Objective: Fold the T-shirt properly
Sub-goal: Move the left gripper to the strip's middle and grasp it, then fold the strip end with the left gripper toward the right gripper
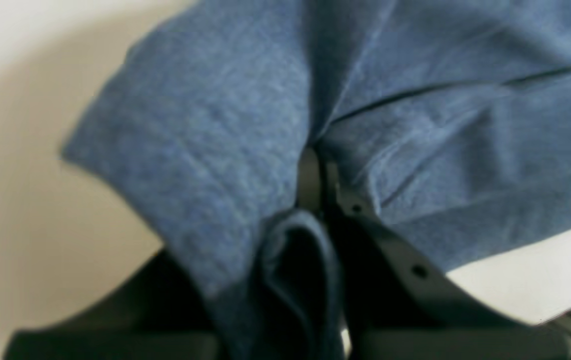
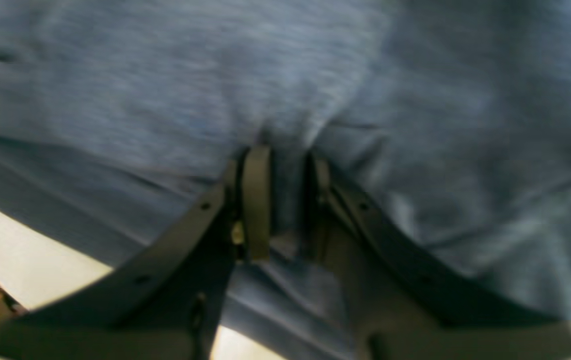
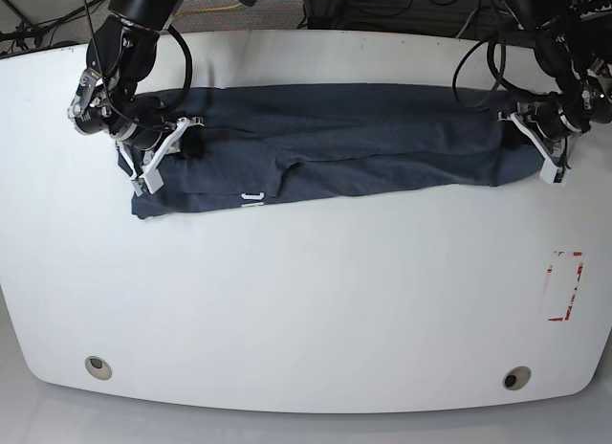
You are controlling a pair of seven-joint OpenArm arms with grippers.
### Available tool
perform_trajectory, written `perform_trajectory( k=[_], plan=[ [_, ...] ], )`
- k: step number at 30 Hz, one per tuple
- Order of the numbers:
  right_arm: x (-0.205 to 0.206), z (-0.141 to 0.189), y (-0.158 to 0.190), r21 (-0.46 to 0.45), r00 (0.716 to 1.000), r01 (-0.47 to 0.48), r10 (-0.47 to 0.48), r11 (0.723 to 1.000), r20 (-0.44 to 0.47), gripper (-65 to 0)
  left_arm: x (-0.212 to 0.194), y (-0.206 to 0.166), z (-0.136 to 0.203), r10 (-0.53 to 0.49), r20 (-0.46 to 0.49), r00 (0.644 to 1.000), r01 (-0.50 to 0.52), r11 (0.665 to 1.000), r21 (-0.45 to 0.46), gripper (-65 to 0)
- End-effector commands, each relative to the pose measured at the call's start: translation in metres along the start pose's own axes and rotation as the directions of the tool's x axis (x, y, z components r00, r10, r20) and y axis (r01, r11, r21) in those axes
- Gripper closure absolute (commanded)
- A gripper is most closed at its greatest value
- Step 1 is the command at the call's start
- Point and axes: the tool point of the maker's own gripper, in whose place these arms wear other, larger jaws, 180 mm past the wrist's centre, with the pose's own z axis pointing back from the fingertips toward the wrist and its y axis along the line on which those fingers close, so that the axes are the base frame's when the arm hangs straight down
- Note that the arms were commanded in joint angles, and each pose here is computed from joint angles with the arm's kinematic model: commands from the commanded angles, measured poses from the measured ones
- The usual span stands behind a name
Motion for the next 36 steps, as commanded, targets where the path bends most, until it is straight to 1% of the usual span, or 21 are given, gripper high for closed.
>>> perform_trajectory(
  k=[1,3,7,11,13,17,21,27,29,31,34,36],
  plan=[
    [0.012,0.005,-0.005,-0.023,0.999,-0.026,0.027,0.999,0.027,-10.1,0.034,-0.001,0.019,-0.086,0.09,0.992,0.083,0.996,0.039,-3.1],
    [0.011,0.005,-0.006,-0.029,0.999,-0.028,0.028,0.999,0.022,-10.1,0.045,-0.015,0.024,-0.147,0.108,0.983,0.143,0.989,0.042,-3.2],
    [0.011,0.005,-0.007,-0.031,0.999,-0.028,0.029,0.999,0.02,-10.0,0.053,-0.038,0.027,-0.233,0.091,0.968,0.231,0.972,0.033,-3.3],
    [0.01,0.005,-0.007,-0.031,0.999,-0.028,0.028,0.999,0.019,-10.0,0.051,-0.079,0.012,-0.263,0.087,0.961,0.268,0.962,-0.056,-3.3],
    [0.008,0.005,-0.007,-0.031,0.999,-0.027,0.027,0.999,0.016,-10.0,0.051,-0.094,0.006,-0.267,0.092,0.959,0.275,0.957,-0.091,-3.5],
    [0.007,0.005,-0.008,-0.033,1.0,-0.027,0.028,0.999,0.013,-10.0,0.048,-0.136,-0.009,-0.272,0.107,0.956,0.288,0.939,-0.19,-3.5],
    [0.007,0.005,-0.008,-0.033,1.0,-0.027,0.028,0.999,0.013,-10.0,0.058,-0.173,-0.017,-0.268,0.149,0.952,0.3,0.917,-0.264,-3.5],
    [0.007,0.005,-0.008,-0.033,1.0,-0.027,0.028,0.999,0.013,-10.1,0.066,-0.204,-0.021,-0.208,0.192,0.959,0.263,0.907,-0.331,-3.6],
    [0.007,0.005,-0.008,-0.033,1.0,-0.027,0.028,0.999,0.013,-10.1,0.076,-0.213,-0.02,-0.192,0.221,0.956,0.261,0.902,-0.344,-3.6],
    [0.008,0.005,-0.008,-0.033,0.999,-0.028,0.028,0.999,0.015,-10.1,0.077,-0.216,-0.025,-0.185,0.214,0.959,0.253,0.898,-0.359,-3.6],
    [0.01,0.005,-0.008,-0.033,0.999,-0.029,0.03,0.999,0.017,-10.1,0.072,-0.224,-0.035,-0.184,0.185,0.965,0.245,0.884,-0.398,-3.8],
    [0.01,0.005,-0.008,-0.033,0.999,-0.029,0.03,0.999,0.017,-10.1,0.079,-0.23,-0.038,-0.189,0.199,0.961,0.258,0.873,-0.413,-3.8]
  ],
)
